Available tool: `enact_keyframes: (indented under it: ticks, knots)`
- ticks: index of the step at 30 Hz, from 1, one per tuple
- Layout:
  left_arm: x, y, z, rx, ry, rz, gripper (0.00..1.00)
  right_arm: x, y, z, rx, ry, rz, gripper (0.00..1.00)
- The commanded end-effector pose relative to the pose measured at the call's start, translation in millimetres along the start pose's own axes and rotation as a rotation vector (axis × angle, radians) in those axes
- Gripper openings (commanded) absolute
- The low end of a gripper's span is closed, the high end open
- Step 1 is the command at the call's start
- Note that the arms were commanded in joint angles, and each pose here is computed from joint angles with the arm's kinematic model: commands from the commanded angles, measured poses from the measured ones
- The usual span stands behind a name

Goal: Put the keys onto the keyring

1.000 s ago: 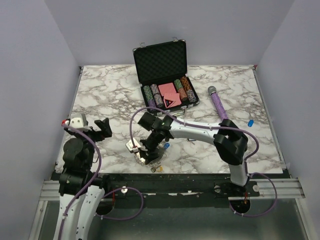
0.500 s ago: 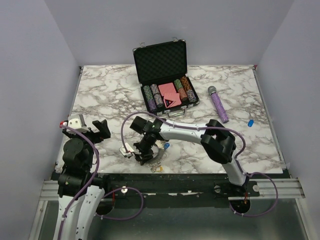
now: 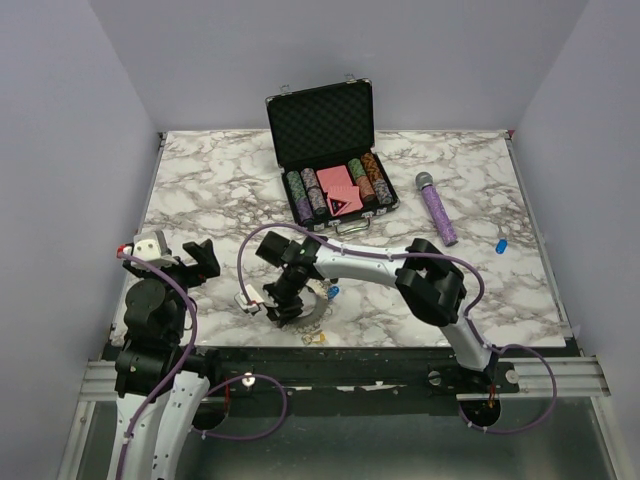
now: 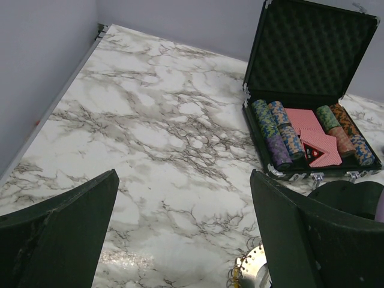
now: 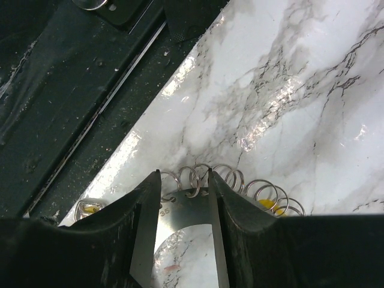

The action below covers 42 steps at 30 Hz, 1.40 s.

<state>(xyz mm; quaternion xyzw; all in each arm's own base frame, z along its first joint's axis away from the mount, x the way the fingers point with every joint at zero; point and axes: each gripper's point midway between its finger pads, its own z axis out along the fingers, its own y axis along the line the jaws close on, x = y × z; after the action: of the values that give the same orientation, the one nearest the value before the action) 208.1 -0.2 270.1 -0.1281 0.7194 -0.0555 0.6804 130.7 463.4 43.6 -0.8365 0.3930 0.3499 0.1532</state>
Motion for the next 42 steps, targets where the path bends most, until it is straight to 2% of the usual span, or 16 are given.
enact_keyframes:
  ticks: [1,15,25,33,42]
  knots:
    - [-1,2,-1,-0.012,-0.012,-0.011,0.99,7,0,9,-0.014,0.027,0.019,0.45]
    - [-2,2,-2,-0.008,-0.019,-0.011,0.99,16,2,16,-0.024,0.045,0.034,0.38]
    - [-2,2,-2,-0.006,-0.02,-0.012,0.99,16,6,14,-0.028,0.044,0.036,0.17]
    - [-2,0,-2,0.003,-0.02,-0.013,0.99,-2,7,0,-0.021,0.012,0.045,0.04]
    - [-5,-11,-5,0.072,-0.044,-0.025,0.99,-23,4,-29,0.01,-0.072,0.108,0.0]
